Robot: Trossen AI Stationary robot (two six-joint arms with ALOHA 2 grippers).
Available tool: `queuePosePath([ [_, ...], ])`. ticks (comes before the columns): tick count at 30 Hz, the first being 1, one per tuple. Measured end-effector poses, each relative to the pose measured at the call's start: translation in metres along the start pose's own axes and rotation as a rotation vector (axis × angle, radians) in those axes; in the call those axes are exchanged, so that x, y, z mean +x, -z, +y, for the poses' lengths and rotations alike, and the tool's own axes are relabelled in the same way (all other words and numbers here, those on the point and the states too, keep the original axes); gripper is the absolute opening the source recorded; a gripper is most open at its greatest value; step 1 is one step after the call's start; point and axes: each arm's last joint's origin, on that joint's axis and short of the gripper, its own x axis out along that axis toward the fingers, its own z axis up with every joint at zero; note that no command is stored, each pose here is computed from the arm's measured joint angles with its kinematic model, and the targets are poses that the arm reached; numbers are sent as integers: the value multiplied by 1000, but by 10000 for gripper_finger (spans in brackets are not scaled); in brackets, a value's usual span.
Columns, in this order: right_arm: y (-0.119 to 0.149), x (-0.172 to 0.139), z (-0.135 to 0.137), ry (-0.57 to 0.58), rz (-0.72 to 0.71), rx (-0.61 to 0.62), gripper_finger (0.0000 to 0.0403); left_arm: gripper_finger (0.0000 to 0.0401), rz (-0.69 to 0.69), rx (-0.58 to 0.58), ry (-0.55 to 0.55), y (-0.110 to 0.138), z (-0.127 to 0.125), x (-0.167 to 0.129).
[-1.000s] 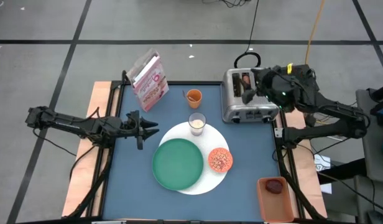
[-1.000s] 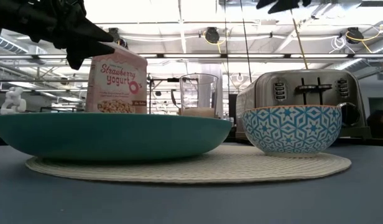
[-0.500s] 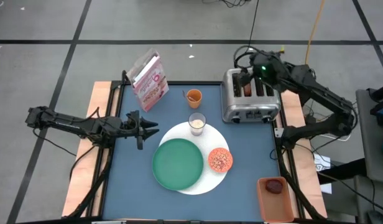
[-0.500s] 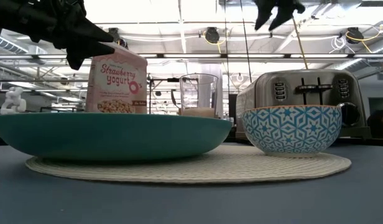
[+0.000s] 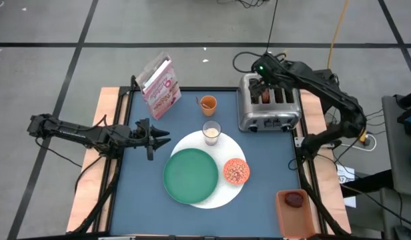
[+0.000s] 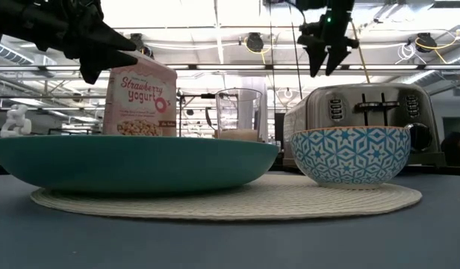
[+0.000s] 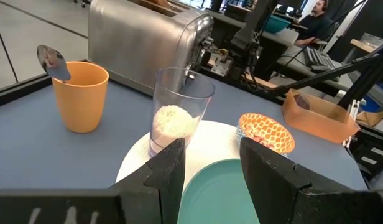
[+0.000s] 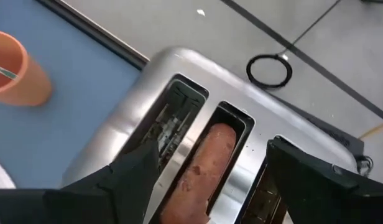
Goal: Arrange a breakfast setting
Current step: Put the toasted bagel on the green plate
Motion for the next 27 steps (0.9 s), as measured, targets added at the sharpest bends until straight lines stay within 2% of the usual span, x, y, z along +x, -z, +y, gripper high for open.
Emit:
queuePosePath([
  [5,-2,16,-2,17,68,1,290,159,3,1,-1,0,0,0],
  [9,-2,27,-3,-65,146,13,290,159,4,1,-1,0,0,0],
  [12,-1,33,-4,-78,192,16,285,159,4,1,-1,0,0,0],
  [27,-1,44,-21,-50,247,65,207,159,4,1,-1,0,0,0],
])
